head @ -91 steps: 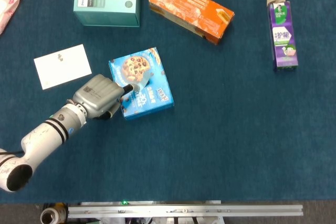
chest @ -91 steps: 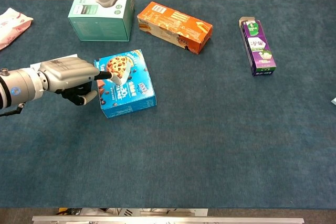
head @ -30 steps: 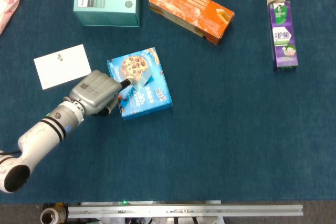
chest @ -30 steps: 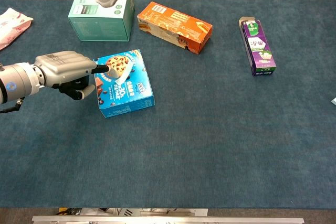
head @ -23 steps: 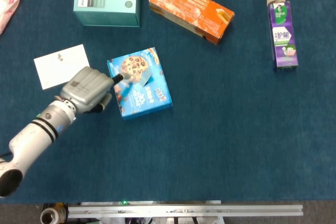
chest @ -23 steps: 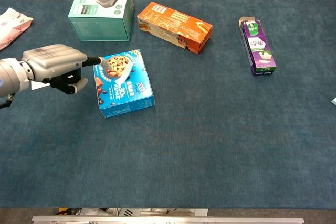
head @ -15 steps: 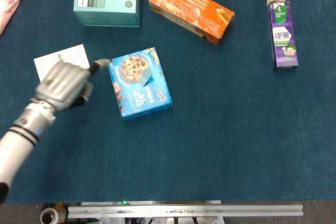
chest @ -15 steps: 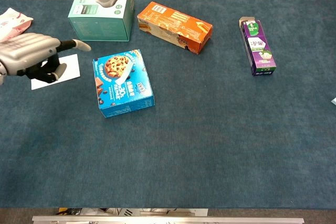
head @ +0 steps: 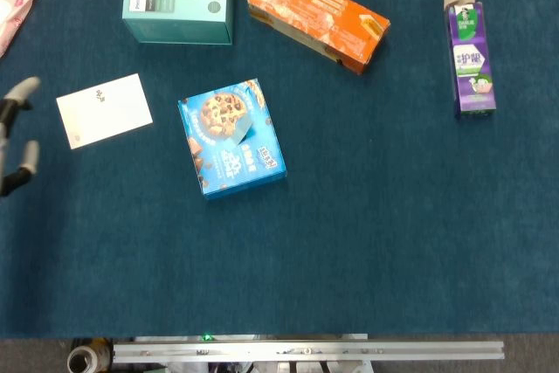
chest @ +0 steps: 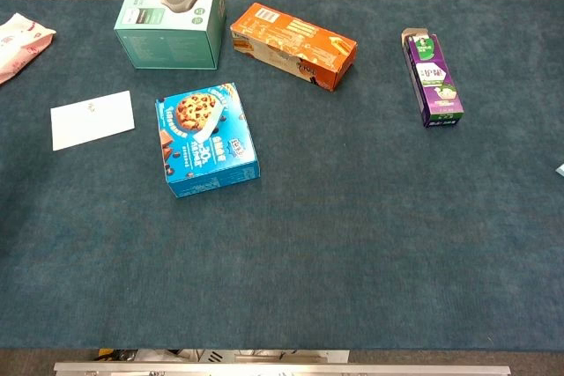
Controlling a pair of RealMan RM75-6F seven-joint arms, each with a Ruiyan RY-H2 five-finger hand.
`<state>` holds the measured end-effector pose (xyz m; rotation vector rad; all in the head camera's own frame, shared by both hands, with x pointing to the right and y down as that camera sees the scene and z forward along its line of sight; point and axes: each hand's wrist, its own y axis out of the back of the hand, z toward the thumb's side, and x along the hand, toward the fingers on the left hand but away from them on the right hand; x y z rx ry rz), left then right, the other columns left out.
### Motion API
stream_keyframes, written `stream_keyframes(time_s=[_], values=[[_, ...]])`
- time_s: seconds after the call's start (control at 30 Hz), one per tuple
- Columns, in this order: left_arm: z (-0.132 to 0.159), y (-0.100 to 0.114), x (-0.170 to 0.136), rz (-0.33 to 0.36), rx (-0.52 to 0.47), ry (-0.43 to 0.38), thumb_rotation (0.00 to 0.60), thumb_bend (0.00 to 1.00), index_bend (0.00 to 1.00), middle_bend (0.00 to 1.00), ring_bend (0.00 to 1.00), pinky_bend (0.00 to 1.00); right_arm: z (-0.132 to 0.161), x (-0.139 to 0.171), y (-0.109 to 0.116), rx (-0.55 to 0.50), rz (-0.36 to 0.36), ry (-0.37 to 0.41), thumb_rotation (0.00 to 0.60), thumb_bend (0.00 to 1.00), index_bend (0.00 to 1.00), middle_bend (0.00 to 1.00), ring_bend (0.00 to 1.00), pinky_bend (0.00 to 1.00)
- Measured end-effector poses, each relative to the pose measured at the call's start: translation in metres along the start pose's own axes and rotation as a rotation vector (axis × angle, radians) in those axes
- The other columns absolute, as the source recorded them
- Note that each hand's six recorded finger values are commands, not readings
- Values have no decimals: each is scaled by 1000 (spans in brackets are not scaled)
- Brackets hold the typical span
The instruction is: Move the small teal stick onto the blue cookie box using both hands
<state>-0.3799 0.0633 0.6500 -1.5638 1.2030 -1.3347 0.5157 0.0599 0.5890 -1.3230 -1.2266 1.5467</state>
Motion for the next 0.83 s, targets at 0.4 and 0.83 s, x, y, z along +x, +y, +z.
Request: stream_keyframes(time_s=[0.4,0.83], values=[[-15,5,-51,43,-11,112,600,461,125,309,313,415,5,7,-2,-9,-9,20,600,223,360,466,420,585],[-17,8,-58,45,-21,121,600,461,125,305,313,414,40,-4,-13,-16,26,152,600,222,360,466,420,585]])
